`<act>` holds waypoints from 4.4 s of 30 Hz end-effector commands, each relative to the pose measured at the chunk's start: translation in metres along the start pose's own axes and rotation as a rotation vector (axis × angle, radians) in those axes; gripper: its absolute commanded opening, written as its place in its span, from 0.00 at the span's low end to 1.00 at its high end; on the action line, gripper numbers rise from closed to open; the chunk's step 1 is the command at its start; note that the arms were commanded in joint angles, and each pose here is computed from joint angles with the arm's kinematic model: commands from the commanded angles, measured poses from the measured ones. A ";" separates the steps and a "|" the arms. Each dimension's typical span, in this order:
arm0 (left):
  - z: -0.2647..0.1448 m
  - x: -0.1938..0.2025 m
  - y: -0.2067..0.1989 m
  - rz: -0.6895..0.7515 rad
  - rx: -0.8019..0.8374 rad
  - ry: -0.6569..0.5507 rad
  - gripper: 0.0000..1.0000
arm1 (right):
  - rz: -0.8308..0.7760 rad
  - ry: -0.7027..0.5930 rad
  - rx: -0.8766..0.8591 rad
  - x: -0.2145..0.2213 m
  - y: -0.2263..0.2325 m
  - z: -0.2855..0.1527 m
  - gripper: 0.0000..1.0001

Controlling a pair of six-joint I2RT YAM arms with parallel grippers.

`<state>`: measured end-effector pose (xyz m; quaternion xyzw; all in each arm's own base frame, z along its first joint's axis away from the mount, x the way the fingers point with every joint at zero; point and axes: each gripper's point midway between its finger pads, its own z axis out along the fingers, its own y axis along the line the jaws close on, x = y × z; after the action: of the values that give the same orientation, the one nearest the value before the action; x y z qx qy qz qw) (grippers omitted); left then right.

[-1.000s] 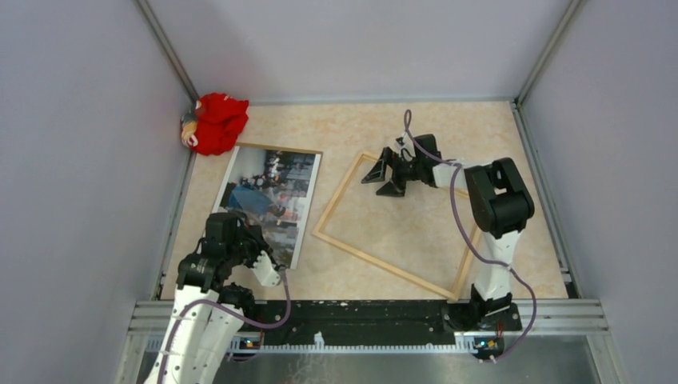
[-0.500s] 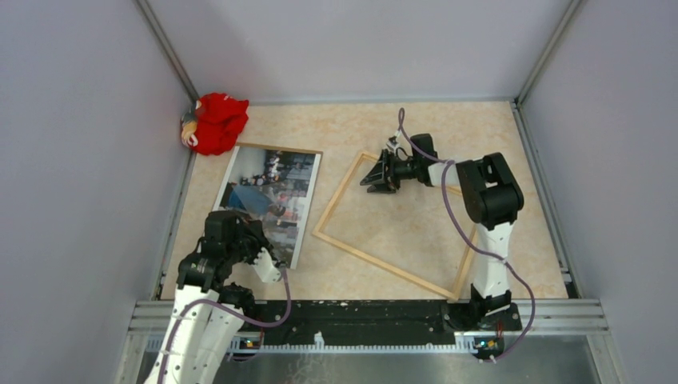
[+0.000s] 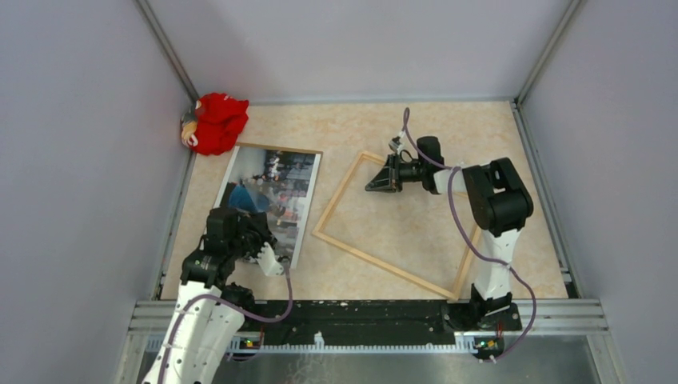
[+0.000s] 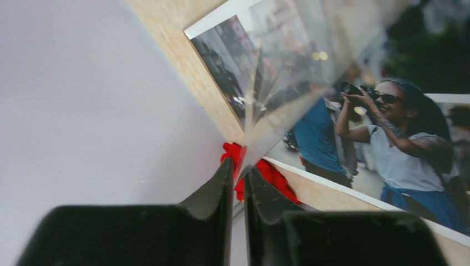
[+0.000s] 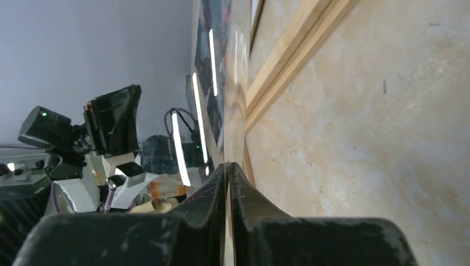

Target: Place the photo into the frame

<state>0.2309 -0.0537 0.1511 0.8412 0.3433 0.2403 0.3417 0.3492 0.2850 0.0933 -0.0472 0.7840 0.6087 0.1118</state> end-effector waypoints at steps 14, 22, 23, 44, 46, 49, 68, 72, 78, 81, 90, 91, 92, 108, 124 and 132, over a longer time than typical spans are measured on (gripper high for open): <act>0.050 0.046 0.049 -0.033 0.008 -0.017 0.99 | 0.033 -0.448 0.473 0.023 0.037 -0.106 0.00; 0.089 0.063 0.064 -0.156 0.045 -0.058 0.99 | 0.124 -0.838 0.756 0.057 0.038 -0.211 0.00; 0.093 0.064 0.067 -0.190 0.054 -0.064 0.99 | 0.143 -0.854 0.768 0.061 0.036 -0.215 0.00; 0.196 -0.019 0.106 -1.033 0.591 -0.347 0.99 | 0.219 -1.089 0.796 0.101 0.020 -0.255 0.00; 0.200 -0.031 0.099 -1.051 0.617 -0.356 0.97 | 0.210 -1.065 0.783 0.100 0.017 -0.249 0.00; 0.202 -0.043 0.090 -1.114 0.671 -0.375 0.93 | 0.187 -1.033 0.768 0.103 0.015 -0.243 0.00; 0.213 -0.056 0.065 -1.209 0.752 -0.356 0.73 | 0.144 -0.902 0.899 0.100 0.003 -0.240 0.77; 0.220 -0.052 0.066 -1.236 0.747 -0.325 0.70 | 0.148 -0.943 0.955 0.098 -0.003 -0.251 0.65; 0.224 -0.056 0.073 -1.298 0.765 -0.337 0.67 | 0.102 -0.970 0.900 0.083 -0.003 -0.243 0.51; 0.226 -0.059 0.075 -1.343 0.783 -0.334 0.67 | 0.069 -0.882 0.875 0.078 -0.002 -0.228 0.45; 0.250 -0.059 0.077 -1.467 0.781 -0.232 0.60 | 0.038 -0.720 0.848 0.064 0.006 -0.205 0.12; 0.252 -0.060 0.077 -1.475 0.778 -0.223 0.59 | 0.029 -0.724 0.853 0.062 0.008 -0.207 0.10; 0.254 -0.060 0.077 -1.483 0.773 -0.212 0.58 | 0.019 -0.729 0.857 0.061 0.011 -0.209 0.09; 0.231 -0.067 0.051 -1.729 0.859 -0.093 0.17 | -0.139 -0.740 0.800 0.019 0.038 -0.209 0.01; 0.170 -0.074 0.056 -1.777 0.888 -0.279 0.62 | -0.266 -0.621 0.578 0.000 0.077 -0.178 0.00; 0.168 -0.036 0.075 -1.827 0.793 -0.323 0.58 | -0.332 -0.597 0.376 0.013 0.138 -0.172 0.00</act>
<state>0.3358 -0.1958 0.0646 0.3327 0.8707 -0.3489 0.0977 0.2885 0.1399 0.1976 0.0698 0.8471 0.3517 0.3922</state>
